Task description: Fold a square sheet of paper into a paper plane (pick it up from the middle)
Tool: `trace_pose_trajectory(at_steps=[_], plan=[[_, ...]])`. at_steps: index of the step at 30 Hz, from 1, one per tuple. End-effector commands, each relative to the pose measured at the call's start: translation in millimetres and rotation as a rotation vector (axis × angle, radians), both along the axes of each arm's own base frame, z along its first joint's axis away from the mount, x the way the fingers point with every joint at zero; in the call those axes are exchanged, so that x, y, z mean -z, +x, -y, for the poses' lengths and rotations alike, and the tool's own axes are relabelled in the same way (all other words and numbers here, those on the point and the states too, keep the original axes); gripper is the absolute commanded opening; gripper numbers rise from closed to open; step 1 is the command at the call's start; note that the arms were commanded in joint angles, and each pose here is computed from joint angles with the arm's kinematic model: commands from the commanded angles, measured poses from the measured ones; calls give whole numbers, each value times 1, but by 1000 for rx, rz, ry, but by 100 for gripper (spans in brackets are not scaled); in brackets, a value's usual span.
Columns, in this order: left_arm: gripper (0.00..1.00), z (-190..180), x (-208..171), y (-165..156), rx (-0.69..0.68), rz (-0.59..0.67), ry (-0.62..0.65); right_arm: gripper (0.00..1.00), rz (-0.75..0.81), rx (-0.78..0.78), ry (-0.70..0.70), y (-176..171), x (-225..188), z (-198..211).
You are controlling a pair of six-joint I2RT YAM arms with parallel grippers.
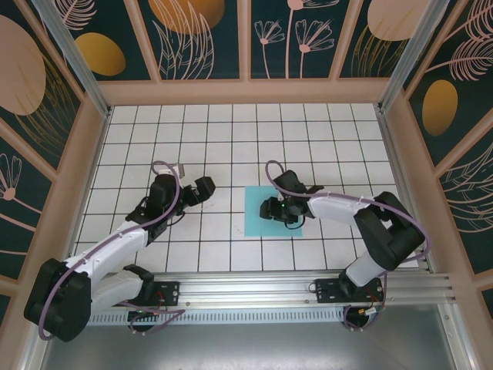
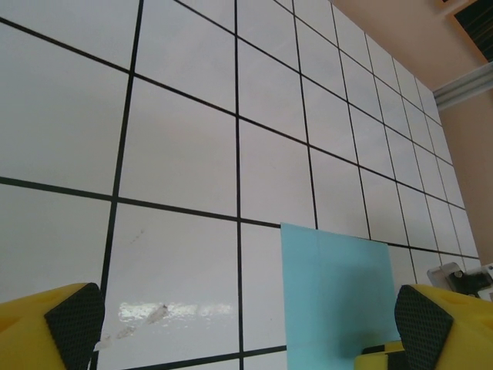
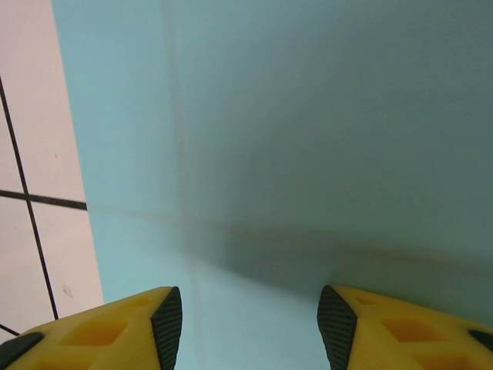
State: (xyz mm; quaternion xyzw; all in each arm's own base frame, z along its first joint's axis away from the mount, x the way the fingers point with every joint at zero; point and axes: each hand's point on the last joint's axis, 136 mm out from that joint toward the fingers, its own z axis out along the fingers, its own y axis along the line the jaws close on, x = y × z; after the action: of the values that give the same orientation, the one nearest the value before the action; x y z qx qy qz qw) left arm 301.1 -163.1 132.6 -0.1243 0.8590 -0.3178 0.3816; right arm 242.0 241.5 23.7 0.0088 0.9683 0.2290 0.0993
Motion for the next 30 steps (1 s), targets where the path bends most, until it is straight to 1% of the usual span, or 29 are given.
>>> trace_pose_trajectory(at_steps=[1,4,6,8,9,11,13,16,19,23,27,30], plan=[[99,-10,-15,7,-41,54,60,55,0,-19,-86,4,6,6],[99,-17,-26,10,-87,89,56,59,64,-21,-115,12,-19,2],[99,-28,-30,11,-164,100,37,64,115,-7,-151,20,-34,5],[99,-41,-29,11,-245,121,7,69,138,33,-227,28,-37,17],[99,-45,-29,9,-266,140,-11,74,141,50,-272,31,-35,23],[99,-45,-32,5,-260,188,-45,78,119,54,-338,33,-26,30],[98,-41,-31,2,-235,188,-76,81,87,48,-389,35,-17,31],[98,-24,-24,-1,-138,145,-71,84,70,26,-413,38,-12,24],[98,1,-13,-2,9,90,-46,85,53,11,-424,40,-8,18],[99,31,-2,-5,169,38,-73,86,46,-5,-421,41,-8,11],[98,45,11,-6,250,-20,-68,87,30,-13,-431,38,-5,8],[98,48,16,-5,262,-37,-62,89,18,-10,-437,35,0,8]])
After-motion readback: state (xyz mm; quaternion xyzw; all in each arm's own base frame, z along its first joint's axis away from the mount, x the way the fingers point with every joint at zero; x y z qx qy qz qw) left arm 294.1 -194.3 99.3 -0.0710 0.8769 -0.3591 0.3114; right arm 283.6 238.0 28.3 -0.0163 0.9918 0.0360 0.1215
